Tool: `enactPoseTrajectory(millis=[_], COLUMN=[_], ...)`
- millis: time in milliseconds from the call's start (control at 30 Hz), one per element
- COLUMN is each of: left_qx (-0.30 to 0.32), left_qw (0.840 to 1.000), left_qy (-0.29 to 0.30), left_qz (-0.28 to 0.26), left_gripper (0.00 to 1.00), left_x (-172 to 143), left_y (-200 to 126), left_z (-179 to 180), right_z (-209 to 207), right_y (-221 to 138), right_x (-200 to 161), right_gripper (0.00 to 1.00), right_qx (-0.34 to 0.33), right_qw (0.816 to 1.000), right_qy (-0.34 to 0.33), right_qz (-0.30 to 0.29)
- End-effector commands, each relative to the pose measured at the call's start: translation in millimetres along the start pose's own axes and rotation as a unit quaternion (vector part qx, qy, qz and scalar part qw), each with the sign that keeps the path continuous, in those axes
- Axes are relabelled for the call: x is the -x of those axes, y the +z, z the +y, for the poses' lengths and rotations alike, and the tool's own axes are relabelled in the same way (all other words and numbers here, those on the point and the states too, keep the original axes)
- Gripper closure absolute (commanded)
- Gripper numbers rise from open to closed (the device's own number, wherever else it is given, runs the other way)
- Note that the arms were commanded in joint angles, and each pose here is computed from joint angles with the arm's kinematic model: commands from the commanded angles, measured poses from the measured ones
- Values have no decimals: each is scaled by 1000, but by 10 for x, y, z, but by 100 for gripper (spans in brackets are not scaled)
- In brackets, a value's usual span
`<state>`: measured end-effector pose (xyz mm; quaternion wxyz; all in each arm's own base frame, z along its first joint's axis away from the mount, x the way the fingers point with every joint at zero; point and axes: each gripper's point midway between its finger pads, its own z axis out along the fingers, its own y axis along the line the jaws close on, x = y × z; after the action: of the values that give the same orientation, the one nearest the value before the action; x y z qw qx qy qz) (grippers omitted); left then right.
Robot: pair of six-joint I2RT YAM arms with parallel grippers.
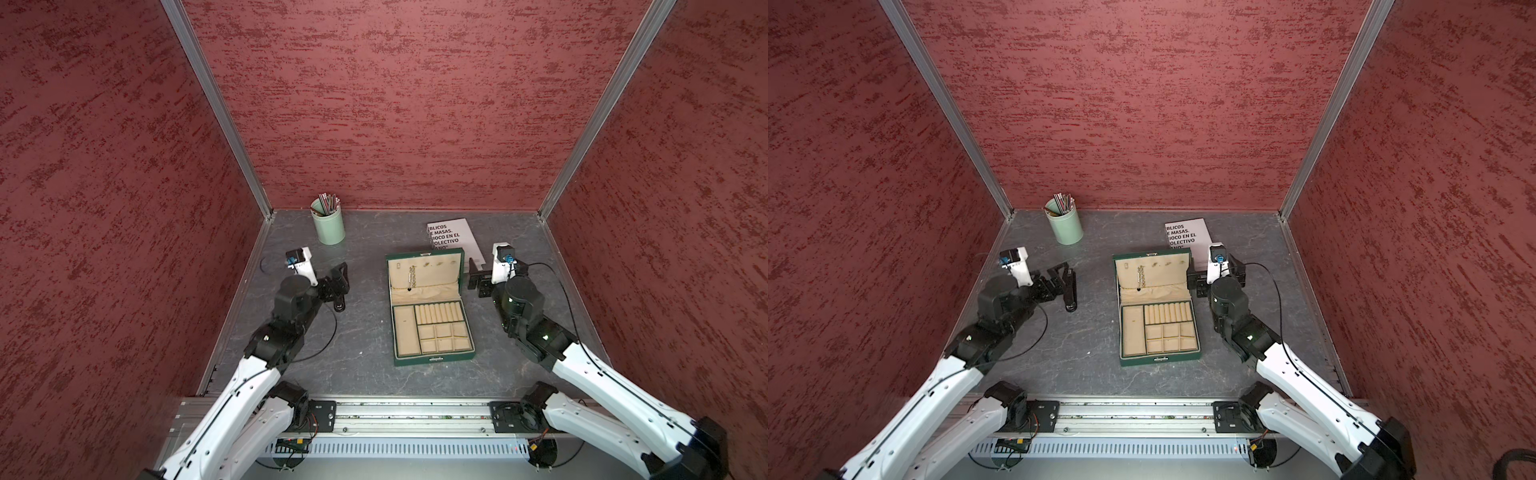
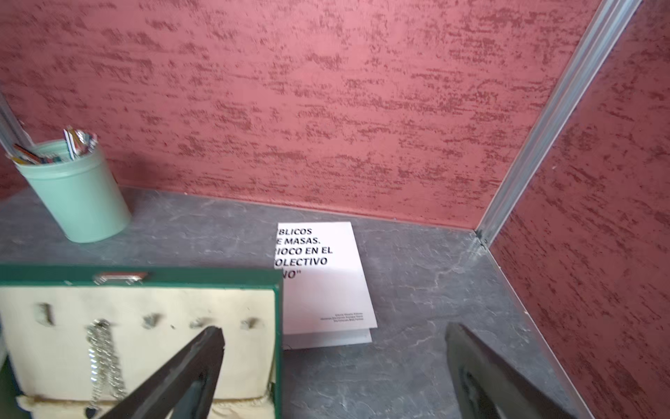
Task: Put jewelry chain into jewelry box
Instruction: Reset both arms
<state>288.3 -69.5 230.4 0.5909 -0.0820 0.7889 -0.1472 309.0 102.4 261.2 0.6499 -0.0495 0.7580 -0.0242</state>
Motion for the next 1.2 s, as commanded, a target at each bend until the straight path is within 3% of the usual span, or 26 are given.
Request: enactPoseTrajectory(millis=[0, 100, 167, 333, 500, 567, 633, 767, 900, 933, 1033, 1100, 1167], left_qx=[14, 38, 16, -6, 1, -1, -7, -18, -30, -11, 9, 24, 24], left_qw=[982, 985, 988, 993, 990, 989, 986, 989, 986, 989, 993, 994, 994], left_qy=[162, 160, 155, 119, 139, 148, 164, 135, 143, 136, 114, 104, 106], left_qz=[-98, -49, -19, 24, 11, -17, -40, -52, -74, -51, -10, -5, -9], left_gripper=[0, 0, 0, 0, 0, 0, 0, 0, 0, 0, 0, 0, 0], left_x=[175, -56, -212, -462, -506, -431, -382, -376, -484, -502, -543, -520, -511], left_y=[-10, 151, 285, 604, 786, 813, 849, 956, 1040, 1083, 1229, 1266, 1269], left_z=[88, 320, 359, 620, 777, 798, 803, 856, 868, 933, 1058, 1111, 1108], right_z=[-150, -352, -472, -846, -1014, -957, -892, -864, -847, -844, -897, -980, -1087], right_y=[27, 131, 190, 216, 302, 400, 483, 615, 737, 756, 959, 1089, 1089], right_x=[18, -208, -407, -729, -992, -1113, -1095, -1023, -1273, -1272, -1249, -1367, -1400], right_gripper=[1, 1, 1, 1, 1, 1, 1, 1, 1, 1, 1, 1, 1], right_qx=[-8, -35, -47, -89, -102, -85, -68, -65, -68, -70, -87, -88, -87], right_qw=[999, 999, 999, 995, 993, 994, 997, 996, 996, 995, 995, 993, 991], right_qy=[6, 24, 23, 37, 47, 56, 48, 43, 42, 38, 42, 62, 87], right_qz=[-52, -15, 10, 6, 29, 35, 4, -53, -42, -52, -12, 38, 44])
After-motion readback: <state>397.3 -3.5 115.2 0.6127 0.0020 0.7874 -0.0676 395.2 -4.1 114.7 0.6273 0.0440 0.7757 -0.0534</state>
